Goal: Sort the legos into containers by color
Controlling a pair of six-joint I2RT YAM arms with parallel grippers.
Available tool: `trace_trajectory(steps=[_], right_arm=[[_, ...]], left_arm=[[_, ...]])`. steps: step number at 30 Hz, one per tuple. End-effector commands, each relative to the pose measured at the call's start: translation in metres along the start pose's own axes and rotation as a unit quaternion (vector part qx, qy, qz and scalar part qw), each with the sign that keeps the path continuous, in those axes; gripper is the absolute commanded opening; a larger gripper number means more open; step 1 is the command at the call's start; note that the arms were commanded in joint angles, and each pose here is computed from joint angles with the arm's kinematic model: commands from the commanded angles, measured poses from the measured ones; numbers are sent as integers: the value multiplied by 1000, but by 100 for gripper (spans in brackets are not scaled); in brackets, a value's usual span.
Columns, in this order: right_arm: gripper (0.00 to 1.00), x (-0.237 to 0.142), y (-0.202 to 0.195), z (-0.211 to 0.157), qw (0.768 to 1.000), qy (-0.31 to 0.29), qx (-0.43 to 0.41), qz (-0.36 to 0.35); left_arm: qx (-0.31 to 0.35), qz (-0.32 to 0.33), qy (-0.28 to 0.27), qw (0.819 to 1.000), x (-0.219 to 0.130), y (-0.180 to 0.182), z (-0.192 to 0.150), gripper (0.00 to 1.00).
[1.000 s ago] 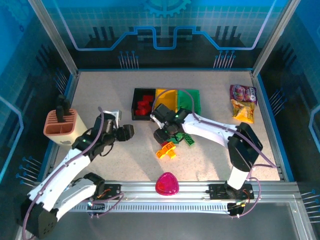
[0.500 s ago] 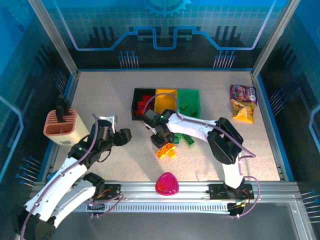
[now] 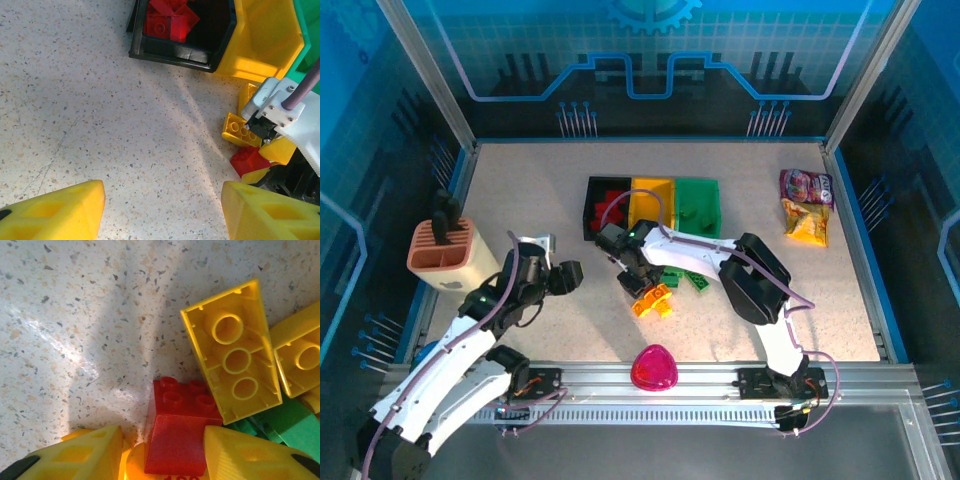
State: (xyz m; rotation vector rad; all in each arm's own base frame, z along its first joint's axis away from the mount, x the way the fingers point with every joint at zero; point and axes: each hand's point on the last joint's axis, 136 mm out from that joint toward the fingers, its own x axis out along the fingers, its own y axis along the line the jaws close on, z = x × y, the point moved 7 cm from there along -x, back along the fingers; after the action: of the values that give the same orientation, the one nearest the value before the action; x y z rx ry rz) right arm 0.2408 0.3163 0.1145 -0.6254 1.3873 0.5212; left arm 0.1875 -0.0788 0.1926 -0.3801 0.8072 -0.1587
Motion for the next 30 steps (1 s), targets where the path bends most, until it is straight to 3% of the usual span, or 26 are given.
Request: trace_trajectory(steps=[1,6,10,19,28,30], right_arm=[[47,9,0,-4,999,24,5,-24],[56,-2,-7,-4,999,2,12,-45],[57,3,-8,-2,999,4,14,-39],[50,12,4,-5,1000,14,9,-10],[49,22,11,-6,1000,22,12,3],[44,20,10,-4,1000,15,15,3]], left_arm=[[-10,-1,-7,1000,1,0,0,63],[-10,-4,-7,1000,2,-1,1,63],[-11,-8,-7,1000,3,-3,3,63],[-12,-6,0,1000,7,-2,-1,62],[-15,-5,2,1000,9,0,-3,61],[-15,-4,2,1000,9,0,-3,61]])
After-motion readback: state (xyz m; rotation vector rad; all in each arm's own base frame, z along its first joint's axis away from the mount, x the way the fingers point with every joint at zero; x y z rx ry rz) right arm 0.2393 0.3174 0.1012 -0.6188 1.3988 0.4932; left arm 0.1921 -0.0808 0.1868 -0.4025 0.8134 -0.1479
